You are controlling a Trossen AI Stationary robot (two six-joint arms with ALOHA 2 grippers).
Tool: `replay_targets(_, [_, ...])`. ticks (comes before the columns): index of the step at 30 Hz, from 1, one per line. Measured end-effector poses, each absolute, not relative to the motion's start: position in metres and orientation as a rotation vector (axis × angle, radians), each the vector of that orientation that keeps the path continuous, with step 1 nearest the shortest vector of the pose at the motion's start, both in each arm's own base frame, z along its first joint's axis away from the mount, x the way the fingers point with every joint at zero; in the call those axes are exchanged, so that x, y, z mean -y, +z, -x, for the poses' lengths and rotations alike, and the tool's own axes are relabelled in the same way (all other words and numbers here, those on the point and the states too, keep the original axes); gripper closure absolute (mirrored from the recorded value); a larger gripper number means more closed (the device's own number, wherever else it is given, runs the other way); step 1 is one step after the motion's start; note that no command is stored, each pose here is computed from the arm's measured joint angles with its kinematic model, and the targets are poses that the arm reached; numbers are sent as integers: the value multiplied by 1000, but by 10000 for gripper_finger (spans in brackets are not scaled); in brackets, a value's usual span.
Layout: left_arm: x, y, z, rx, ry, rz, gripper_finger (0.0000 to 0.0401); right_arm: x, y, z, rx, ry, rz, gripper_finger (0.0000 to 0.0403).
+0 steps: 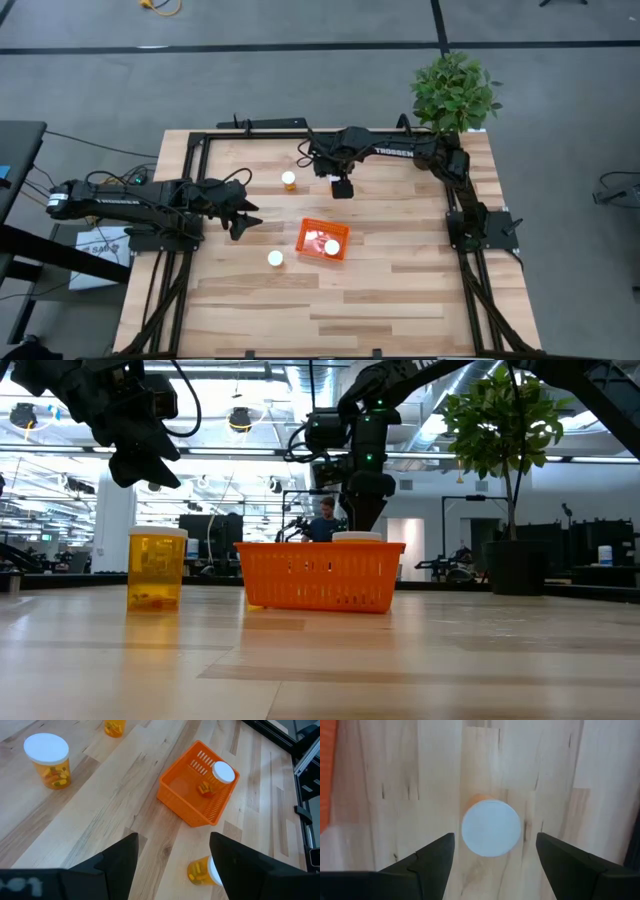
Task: Pick and place pill bottles into a basket
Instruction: Put the top right orange pill bottle into the orange bin
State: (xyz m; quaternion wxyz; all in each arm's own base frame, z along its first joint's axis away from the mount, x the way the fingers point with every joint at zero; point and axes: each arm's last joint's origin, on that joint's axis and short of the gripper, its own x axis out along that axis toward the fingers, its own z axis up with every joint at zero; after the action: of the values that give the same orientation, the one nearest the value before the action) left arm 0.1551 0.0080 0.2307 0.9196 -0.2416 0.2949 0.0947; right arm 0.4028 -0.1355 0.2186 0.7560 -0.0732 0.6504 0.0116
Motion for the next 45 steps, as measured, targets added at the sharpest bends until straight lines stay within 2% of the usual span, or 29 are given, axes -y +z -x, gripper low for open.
replay_targets(36, [-8,231,-155,-607,191,487,165,130,219,-407,-1375,65,140,126])
replay_targets(45, [-8,231,-155,-607,191,487,165,131,202,-401,-1409,65,134,126])
